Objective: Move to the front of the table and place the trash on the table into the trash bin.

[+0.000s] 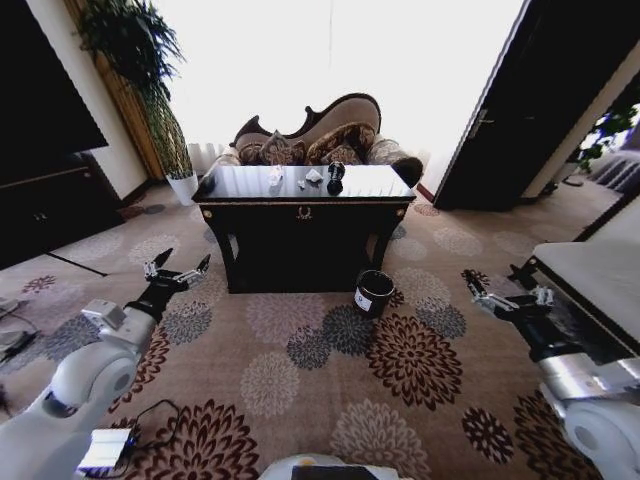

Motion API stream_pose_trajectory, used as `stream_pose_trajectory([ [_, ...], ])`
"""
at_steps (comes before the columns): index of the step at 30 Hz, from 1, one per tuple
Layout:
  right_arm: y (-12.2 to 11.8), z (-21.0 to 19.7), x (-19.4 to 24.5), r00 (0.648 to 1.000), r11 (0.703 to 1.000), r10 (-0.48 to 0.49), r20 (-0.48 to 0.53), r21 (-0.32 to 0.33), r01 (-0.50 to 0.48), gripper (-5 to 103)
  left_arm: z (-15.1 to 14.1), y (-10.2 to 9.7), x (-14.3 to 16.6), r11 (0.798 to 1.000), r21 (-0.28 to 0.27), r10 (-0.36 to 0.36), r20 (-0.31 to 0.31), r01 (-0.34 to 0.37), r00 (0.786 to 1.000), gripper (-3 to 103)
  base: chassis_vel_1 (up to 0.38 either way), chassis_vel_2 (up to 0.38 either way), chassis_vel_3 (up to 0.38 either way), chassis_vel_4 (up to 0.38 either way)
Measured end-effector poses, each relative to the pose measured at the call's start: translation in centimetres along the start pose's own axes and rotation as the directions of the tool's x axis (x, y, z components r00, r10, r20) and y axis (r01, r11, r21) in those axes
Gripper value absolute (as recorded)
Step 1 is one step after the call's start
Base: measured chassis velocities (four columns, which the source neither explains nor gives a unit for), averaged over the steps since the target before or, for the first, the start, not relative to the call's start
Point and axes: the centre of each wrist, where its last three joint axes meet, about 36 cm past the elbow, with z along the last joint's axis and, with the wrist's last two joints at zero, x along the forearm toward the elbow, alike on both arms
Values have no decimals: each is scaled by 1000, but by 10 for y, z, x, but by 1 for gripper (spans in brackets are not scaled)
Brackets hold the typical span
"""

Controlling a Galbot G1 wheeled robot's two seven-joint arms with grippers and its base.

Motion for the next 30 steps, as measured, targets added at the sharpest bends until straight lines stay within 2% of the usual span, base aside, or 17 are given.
stream_pose_trajectory([
  [3, -4, 0, 1, 1000, 1000, 29, -1, 8, -29, 100, -5, 3, 2, 999, -35, -5, 4, 5, 1000, 100, 0, 0, 0, 0],
  [6, -5, 2, 2, 999, 999, 48, -8, 4, -48, 100, -9, 4, 0, 999, -45, -12, 15, 13, 1000, 100, 0, 0, 0, 0],
  [10, -6, 3, 4, 998, 998, 56, -14, 1, -55, 100, -13, 8, -5, 999, -36, -26, 19, 27, 999, 100, 0, 0, 0, 0],
  [18, 0, 6, 4, 998, 997, 69, -4, -14, -69, 100, 0, 16, -4, 996, 10, -87, -2, 87, 996, 100, 0, 0, 0, 0],
  [30, 3, 8, 5, 998, 998, 57, 11, -26, -56, 100, 7, 18, -2, 993, 7, -117, -9, 117, 993, 100, 0, 0, 0, 0],
])
